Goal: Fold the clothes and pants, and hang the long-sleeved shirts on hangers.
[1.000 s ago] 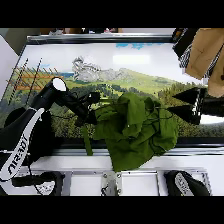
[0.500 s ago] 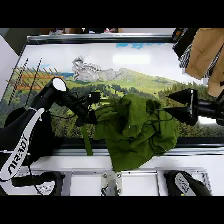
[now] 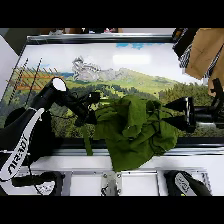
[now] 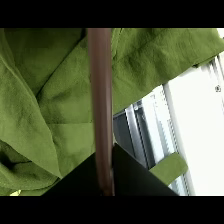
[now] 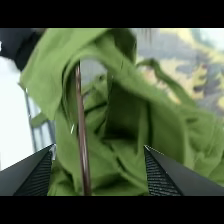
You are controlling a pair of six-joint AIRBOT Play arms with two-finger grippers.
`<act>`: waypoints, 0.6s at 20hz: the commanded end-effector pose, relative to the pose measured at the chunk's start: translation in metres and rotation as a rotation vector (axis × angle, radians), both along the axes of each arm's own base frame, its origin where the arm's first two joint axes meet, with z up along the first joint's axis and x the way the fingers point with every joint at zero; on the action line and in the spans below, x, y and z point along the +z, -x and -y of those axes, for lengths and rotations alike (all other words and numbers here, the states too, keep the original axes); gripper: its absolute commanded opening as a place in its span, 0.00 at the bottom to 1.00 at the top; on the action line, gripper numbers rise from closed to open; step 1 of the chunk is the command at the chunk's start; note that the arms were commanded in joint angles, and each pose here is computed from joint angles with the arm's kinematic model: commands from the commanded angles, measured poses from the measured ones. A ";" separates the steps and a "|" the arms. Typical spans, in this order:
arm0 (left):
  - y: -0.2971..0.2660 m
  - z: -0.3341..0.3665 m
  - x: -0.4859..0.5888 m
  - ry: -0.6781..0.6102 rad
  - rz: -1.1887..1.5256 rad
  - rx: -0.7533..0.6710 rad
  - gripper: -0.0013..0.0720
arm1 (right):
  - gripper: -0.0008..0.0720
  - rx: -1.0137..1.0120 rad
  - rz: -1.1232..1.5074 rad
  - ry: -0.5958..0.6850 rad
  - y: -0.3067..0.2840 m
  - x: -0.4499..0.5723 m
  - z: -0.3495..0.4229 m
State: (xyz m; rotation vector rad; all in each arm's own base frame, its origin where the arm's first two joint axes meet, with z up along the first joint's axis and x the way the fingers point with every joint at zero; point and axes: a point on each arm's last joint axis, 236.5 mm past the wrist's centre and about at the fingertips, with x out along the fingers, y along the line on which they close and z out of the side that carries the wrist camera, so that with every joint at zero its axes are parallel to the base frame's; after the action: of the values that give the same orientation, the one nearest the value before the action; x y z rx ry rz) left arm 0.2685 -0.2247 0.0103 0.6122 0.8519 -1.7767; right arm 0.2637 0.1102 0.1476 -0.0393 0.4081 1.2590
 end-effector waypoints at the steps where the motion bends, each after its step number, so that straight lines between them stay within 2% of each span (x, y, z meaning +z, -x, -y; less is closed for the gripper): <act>1: 0.000 0.000 0.000 -0.001 -0.001 0.001 0.04 | 0.85 0.051 -0.049 0.018 0.010 -0.015 -0.008; 7: 0.000 0.000 0.000 -0.001 -0.001 0.001 0.04 | 0.85 0.207 -0.113 0.003 0.018 -0.032 -0.050; 12: 0.000 0.000 0.000 -0.007 -0.010 0.013 0.03 | 0.84 0.215 -0.118 -0.018 0.014 -0.034 -0.060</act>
State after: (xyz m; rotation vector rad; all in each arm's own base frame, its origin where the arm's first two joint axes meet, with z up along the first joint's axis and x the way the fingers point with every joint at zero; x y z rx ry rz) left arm 0.2687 -0.2195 0.0064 0.6284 0.8771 -1.7677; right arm 0.2471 0.1632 0.1133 -0.0092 0.5154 1.4731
